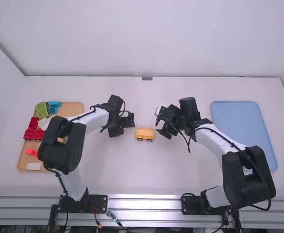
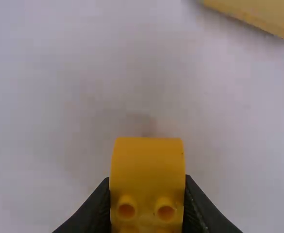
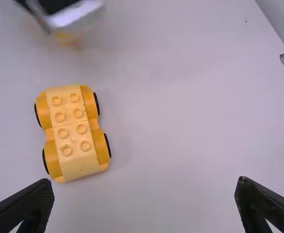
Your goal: Assemble lego blocks to make yellow taxi
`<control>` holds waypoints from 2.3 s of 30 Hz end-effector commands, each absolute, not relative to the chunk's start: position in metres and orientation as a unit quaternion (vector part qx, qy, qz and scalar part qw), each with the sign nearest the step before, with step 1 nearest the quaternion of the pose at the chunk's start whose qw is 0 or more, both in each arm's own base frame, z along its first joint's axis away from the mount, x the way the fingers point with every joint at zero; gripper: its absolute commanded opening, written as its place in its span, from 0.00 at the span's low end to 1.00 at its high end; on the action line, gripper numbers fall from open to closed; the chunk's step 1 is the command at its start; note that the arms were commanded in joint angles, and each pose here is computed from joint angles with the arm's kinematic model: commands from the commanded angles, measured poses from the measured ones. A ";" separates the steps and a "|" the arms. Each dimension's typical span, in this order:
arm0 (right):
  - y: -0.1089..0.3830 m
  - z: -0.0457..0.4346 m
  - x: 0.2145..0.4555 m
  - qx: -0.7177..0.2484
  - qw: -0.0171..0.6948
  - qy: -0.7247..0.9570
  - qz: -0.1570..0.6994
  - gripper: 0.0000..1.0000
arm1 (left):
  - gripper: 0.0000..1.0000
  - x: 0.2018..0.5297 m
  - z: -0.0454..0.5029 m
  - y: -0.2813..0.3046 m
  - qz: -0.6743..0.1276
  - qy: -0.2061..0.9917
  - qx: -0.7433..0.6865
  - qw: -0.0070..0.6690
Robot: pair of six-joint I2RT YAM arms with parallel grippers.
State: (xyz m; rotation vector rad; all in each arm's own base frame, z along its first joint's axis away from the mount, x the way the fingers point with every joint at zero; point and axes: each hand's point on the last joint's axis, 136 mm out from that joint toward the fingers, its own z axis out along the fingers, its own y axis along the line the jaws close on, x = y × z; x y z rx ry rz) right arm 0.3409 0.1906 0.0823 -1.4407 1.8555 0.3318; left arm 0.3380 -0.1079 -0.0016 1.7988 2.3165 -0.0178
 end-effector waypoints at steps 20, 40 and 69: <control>0.186 0.084 0.335 -0.557 0.368 0.732 0.136 0.99 | 0.11 0.336 -0.004 -0.131 -0.030 0.696 0.690 0.197; 0.208 0.098 0.324 -0.572 0.392 0.691 0.203 0.99 | 0.99 0.349 0.047 -0.138 -0.122 0.679 0.655 0.308; 0.245 0.028 0.310 -0.590 0.372 0.629 0.344 0.99 | 0.99 0.344 0.024 -0.121 -0.325 0.668 0.537 0.399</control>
